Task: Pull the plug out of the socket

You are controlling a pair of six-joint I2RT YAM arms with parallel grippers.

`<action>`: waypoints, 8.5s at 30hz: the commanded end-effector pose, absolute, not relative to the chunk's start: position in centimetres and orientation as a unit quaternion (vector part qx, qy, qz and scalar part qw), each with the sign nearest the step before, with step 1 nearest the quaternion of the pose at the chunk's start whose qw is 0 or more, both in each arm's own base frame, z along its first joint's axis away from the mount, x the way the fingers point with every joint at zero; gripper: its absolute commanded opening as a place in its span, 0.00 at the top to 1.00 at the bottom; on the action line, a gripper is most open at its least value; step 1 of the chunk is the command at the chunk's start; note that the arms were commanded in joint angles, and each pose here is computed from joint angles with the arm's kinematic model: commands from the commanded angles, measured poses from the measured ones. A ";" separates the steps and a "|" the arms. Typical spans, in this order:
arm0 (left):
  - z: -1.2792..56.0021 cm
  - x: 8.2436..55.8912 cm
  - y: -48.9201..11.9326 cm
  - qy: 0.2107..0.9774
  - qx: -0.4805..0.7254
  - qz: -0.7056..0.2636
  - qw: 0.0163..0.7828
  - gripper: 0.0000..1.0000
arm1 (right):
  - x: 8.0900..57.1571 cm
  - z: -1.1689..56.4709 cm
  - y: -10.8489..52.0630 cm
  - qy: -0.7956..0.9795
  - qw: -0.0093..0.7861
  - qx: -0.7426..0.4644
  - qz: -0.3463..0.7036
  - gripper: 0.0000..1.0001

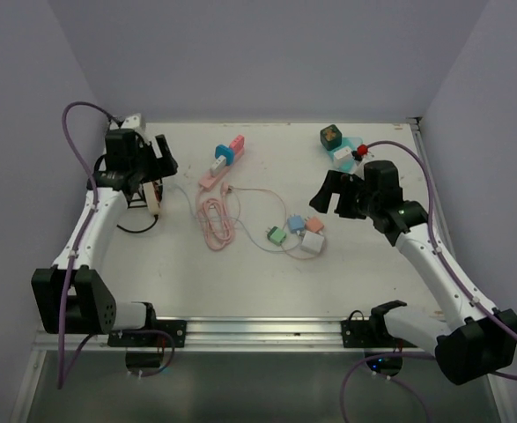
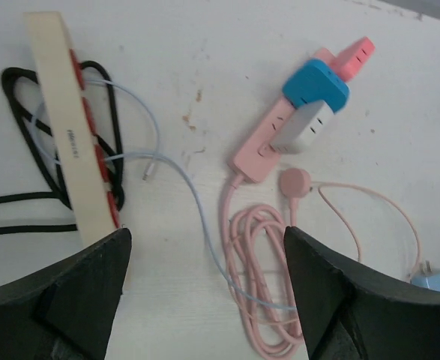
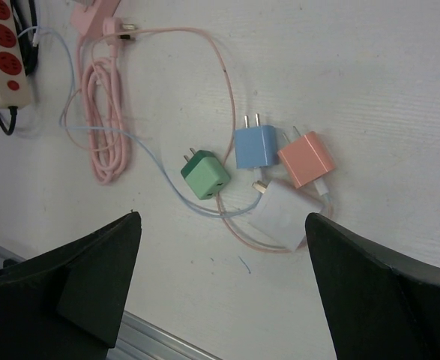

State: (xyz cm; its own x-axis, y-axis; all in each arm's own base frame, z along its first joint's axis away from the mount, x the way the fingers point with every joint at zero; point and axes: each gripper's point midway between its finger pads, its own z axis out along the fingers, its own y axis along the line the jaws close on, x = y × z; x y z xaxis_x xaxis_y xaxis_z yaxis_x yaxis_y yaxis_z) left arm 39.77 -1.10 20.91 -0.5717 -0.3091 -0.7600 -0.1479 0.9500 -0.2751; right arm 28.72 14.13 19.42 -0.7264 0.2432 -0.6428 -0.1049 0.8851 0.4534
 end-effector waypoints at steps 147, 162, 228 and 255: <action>12.5 22.8 -24.4 0.834 0.064 -0.419 0.355 0.31 | 24.6 13.6 33.3 0.879 0.209 -0.101 0.417 1.00; 14.0 24.4 -26.6 0.813 0.025 -0.468 0.346 1.00 | 24.6 13.5 32.9 0.880 0.216 -0.090 0.413 0.94; 19.6 24.8 -21.7 0.815 -0.118 -0.393 0.409 1.00 | 29.7 13.7 27.3 0.902 0.295 0.004 0.316 1.00; 9.2 28.2 -25.0 0.831 -0.062 -0.453 0.317 0.55 | 26.0 18.0 25.4 0.867 0.349 -0.078 0.347 1.00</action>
State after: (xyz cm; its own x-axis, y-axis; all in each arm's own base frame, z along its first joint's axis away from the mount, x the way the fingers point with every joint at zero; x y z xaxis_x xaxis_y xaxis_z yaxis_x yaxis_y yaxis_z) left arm 28.12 -24.47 7.26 -0.8209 -0.3930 -0.4144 0.0878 0.6301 -0.7715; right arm 25.51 25.13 15.43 -0.8043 0.1007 -0.5857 -0.3038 0.7774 0.5508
